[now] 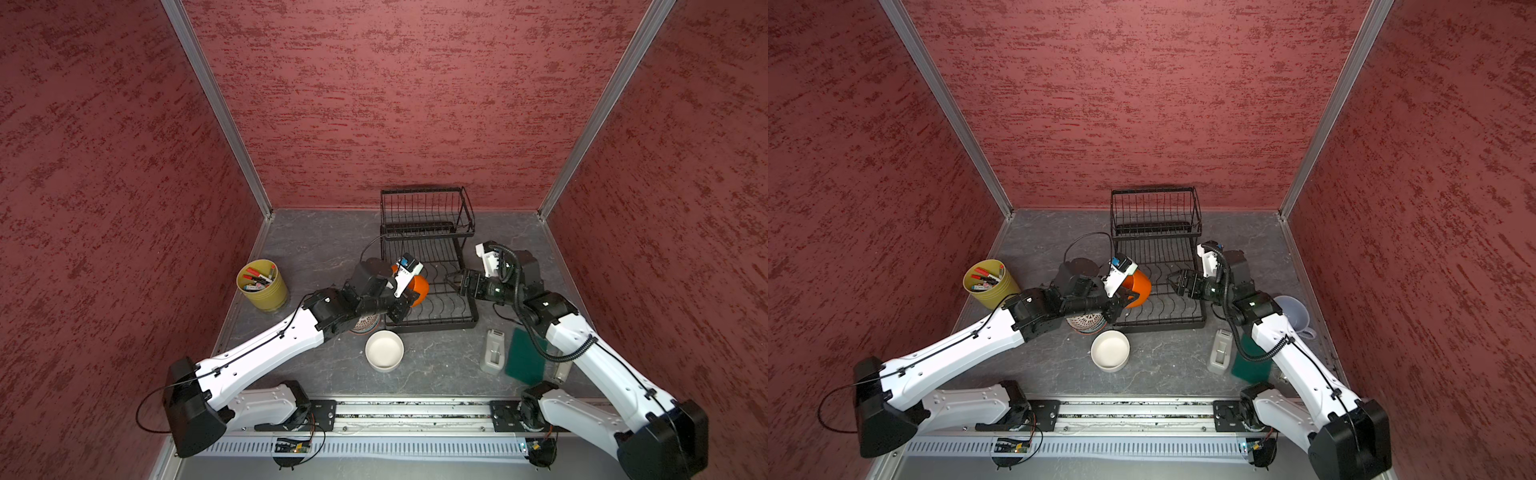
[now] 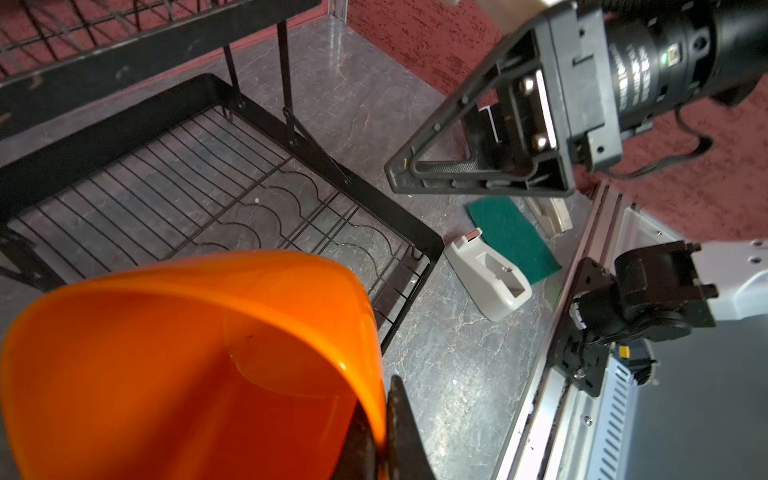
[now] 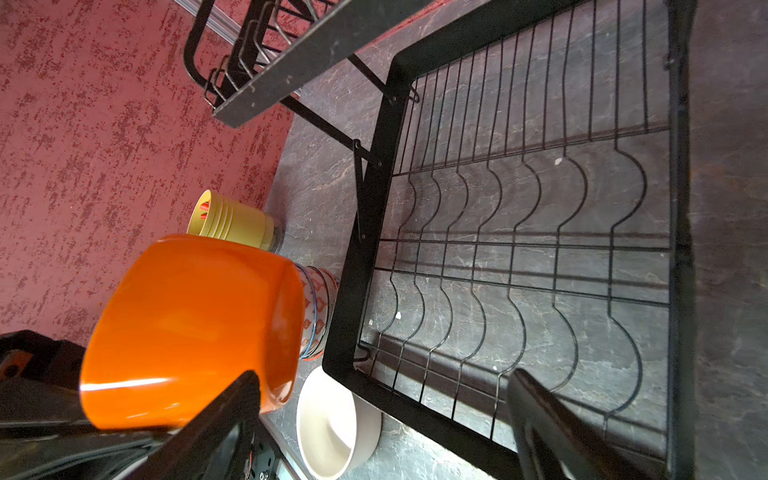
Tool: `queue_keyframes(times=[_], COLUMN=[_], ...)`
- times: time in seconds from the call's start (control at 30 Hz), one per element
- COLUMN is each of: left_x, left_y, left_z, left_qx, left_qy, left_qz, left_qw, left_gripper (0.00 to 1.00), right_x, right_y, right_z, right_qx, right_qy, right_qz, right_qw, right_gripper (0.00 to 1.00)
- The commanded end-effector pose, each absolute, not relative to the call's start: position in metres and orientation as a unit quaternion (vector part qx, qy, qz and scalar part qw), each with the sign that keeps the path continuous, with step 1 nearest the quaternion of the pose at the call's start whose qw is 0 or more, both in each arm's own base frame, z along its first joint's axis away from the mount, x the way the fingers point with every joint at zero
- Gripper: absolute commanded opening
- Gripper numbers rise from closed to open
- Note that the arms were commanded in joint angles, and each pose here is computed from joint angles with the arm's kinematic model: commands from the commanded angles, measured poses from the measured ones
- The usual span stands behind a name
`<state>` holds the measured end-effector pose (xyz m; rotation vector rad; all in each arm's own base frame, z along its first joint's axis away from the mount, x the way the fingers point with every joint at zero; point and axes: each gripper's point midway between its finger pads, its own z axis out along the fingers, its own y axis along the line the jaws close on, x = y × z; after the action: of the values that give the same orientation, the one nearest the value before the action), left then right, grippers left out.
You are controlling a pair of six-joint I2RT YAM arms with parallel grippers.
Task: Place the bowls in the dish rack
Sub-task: 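Grasp the orange bowl rim with the left gripper and lift it off the stack, then hold the orange bowl up with left gripper while right gripper grasps its rim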
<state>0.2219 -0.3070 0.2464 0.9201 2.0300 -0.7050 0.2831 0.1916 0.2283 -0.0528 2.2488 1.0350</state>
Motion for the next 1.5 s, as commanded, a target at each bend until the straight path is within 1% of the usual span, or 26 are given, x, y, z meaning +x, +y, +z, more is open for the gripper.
queue_keyframes(times=[0.0,0.2,0.3,0.6,0.87,1.27,1.47], left_x=[0.228,0.219,0.216,0.210,0.209,0.205,0.207], left_y=[-0.318,-0.326,-0.327,-0.333,-0.337,-0.342,-0.341], left_z=[0.257,0.248,0.245,0.248,0.241,0.241,0.241], left_qx=[0.412,0.472,0.494,0.526,0.545,0.563,0.565], left_qy=[0.751,0.700,0.679,0.629,0.620,0.610,0.605], left_qz=[-0.254,-0.233,-0.224,-0.225,-0.222,-0.241,-0.239], left_qw=[0.449,0.482,0.494,0.526,0.519,0.504,0.508], left_gripper=[0.00,0.00,0.00,0.00,0.00,0.00,0.00], right_x=[0.274,0.267,0.266,0.263,0.258,0.261,0.261], right_y=[0.200,0.213,0.218,0.226,0.235,0.249,0.252], right_z=[0.251,0.263,0.264,0.261,0.270,0.260,0.256], right_qx=[-0.052,-0.084,-0.094,-0.114,-0.137,-0.156,-0.163], right_qy=[0.846,0.836,0.835,0.834,0.829,0.840,0.843], right_qz=[0.418,0.449,0.456,0.470,0.478,0.462,0.458], right_qw=[0.326,0.305,0.292,0.266,0.256,0.237,0.231], right_gripper=[0.95,0.99,0.99,0.99,0.99,0.99,0.99])
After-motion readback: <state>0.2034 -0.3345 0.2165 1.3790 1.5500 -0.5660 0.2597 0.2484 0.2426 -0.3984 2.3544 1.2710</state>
